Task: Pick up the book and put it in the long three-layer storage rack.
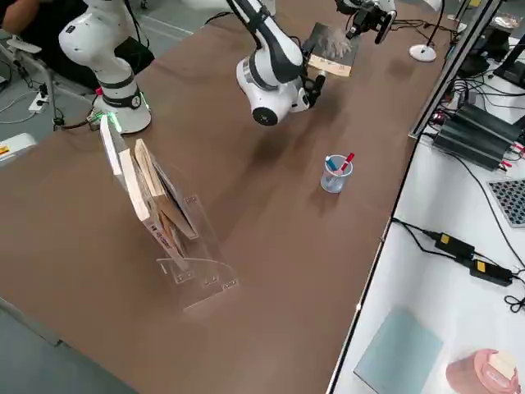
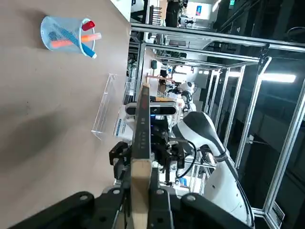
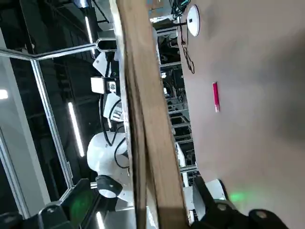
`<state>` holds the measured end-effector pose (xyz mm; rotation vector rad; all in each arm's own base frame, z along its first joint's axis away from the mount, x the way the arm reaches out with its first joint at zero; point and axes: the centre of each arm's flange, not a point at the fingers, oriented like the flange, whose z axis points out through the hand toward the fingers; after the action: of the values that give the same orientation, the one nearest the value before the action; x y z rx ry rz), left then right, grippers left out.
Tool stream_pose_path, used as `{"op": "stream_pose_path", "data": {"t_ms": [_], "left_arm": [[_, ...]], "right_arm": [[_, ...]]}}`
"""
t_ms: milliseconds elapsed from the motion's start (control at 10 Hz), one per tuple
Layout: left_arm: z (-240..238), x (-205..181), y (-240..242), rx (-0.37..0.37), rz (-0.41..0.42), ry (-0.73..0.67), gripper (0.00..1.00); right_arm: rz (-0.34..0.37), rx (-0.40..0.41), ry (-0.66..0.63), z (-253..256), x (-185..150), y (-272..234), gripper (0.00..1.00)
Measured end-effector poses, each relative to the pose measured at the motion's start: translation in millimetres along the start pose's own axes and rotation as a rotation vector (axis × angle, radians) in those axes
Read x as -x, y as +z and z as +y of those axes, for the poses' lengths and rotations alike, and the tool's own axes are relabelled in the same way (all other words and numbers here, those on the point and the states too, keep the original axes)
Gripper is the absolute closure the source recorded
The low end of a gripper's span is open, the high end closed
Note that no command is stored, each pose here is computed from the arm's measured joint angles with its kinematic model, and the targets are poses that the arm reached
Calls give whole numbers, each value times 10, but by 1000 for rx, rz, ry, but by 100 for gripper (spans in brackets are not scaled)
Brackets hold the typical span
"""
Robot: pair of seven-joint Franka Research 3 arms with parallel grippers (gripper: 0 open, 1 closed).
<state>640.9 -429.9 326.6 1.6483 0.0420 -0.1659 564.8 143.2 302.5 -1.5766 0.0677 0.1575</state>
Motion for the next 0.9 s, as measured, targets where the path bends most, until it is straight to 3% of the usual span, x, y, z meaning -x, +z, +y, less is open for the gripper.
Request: {"op": "stream_pose_path", "data": {"t_ms": [400, 500, 900], "left_arm": [[4, -6, -8, 0, 2, 1, 99], [5, -8, -11, 0, 3, 1, 99], [15, -12, -13, 1, 4, 2, 99]], "right_arm": [[4, 2, -6, -67, -43, -7, 14], [5, 2, -8, -73, -47, -10, 20], [9, 4, 11, -71, -52, -27, 63]]}}
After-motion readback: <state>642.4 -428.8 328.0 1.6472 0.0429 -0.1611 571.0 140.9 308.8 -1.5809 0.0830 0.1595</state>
